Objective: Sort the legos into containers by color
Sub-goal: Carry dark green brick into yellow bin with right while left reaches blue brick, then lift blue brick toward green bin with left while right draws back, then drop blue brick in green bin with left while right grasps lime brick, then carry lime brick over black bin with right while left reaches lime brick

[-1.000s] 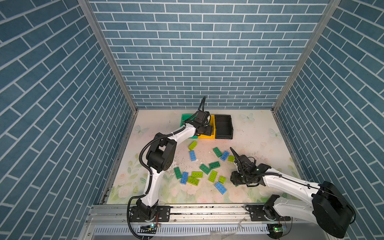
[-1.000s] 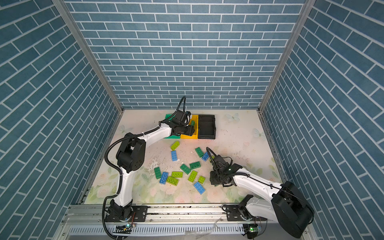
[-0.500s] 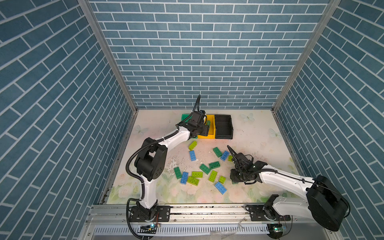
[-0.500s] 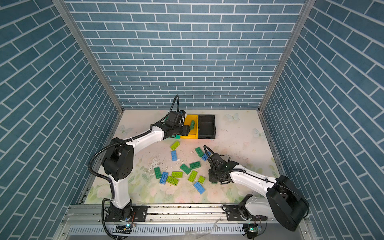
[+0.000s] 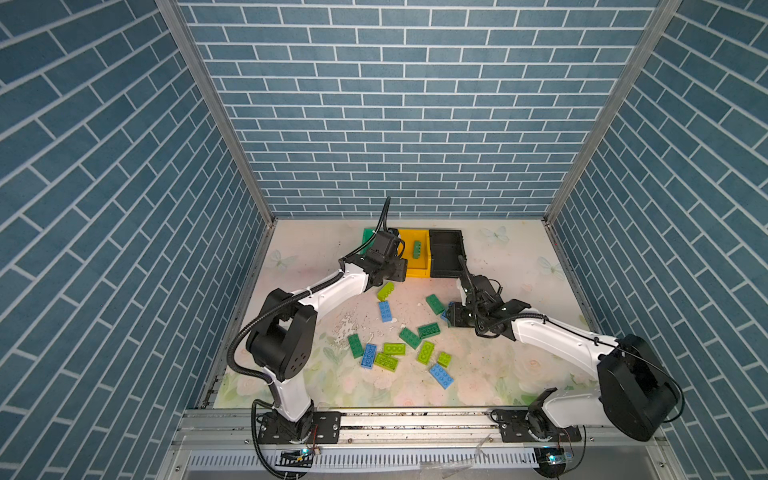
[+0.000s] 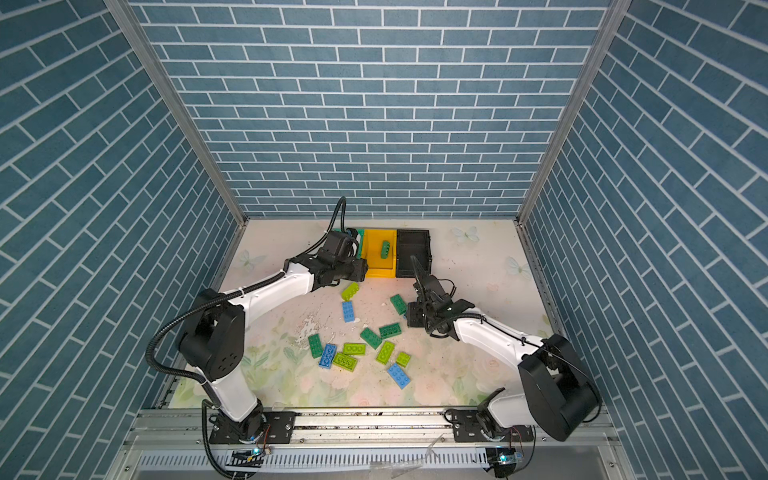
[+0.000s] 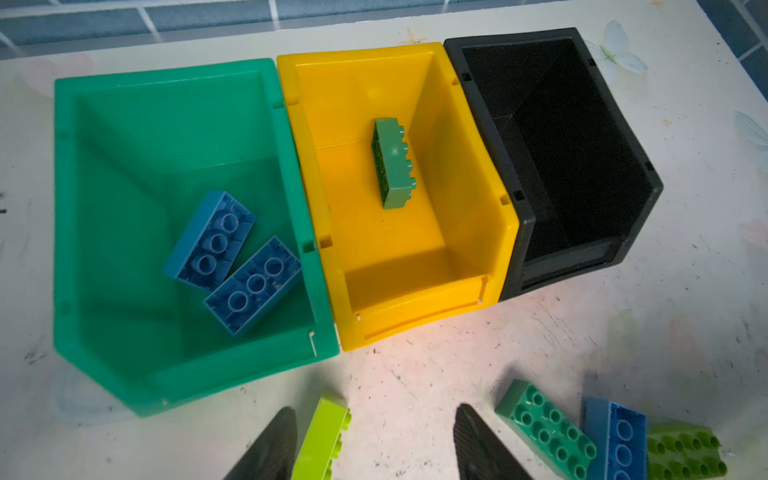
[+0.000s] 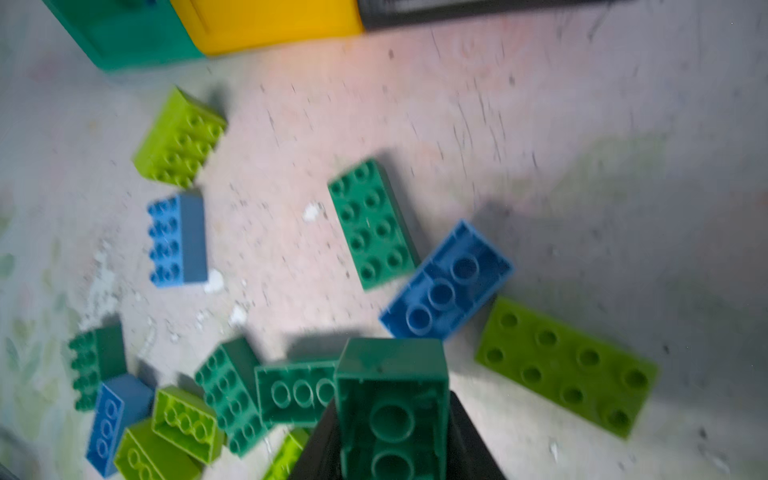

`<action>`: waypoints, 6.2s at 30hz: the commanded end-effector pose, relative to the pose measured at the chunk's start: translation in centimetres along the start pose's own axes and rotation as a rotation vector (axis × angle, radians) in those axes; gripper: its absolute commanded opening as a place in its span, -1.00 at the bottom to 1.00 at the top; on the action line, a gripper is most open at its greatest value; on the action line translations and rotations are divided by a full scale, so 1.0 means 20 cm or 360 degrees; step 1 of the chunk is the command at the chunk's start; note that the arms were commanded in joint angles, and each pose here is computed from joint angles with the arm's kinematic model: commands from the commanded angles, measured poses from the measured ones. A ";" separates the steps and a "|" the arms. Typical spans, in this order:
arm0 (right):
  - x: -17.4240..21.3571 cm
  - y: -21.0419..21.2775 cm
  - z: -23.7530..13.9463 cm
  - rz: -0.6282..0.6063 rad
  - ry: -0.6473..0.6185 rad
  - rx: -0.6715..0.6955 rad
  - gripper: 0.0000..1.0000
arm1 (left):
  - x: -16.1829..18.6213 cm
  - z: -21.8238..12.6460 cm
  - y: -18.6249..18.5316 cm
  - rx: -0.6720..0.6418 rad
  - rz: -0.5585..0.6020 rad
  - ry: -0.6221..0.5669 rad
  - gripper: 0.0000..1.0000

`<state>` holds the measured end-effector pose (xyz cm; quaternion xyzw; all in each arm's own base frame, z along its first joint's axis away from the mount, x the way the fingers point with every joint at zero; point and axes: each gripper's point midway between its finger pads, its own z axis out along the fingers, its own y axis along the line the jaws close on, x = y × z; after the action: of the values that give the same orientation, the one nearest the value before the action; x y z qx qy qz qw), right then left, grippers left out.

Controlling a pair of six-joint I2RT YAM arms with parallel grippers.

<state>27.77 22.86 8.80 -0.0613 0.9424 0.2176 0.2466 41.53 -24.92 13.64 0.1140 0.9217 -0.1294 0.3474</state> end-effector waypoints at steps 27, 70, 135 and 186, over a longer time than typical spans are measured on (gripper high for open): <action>-1.07 0.43 0.45 -0.0052 -0.0532 -0.0697 -0.52 | 0.70 -0.03 0.05 -0.0126 -0.0380 0.0334 0.32; -0.85 0.32 0.18 -0.0269 -0.0467 -0.0484 0.72 | 0.66 -0.04 0.10 -0.0249 -0.0290 0.0291 -0.57; 0.10 -0.40 0.01 0.0382 0.0019 0.0324 0.59 | -0.31 0.31 0.39 -0.0205 -0.0160 -0.0110 0.07; -0.27 -0.32 -0.03 0.0181 -0.0252 0.0354 -0.21 | 0.11 0.01 0.16 -0.0053 0.0036 -0.0053 0.26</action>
<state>31.48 15.76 5.98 0.0605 0.9579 0.0927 0.2647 41.68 -21.14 10.27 0.0995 0.9261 -0.1055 0.3484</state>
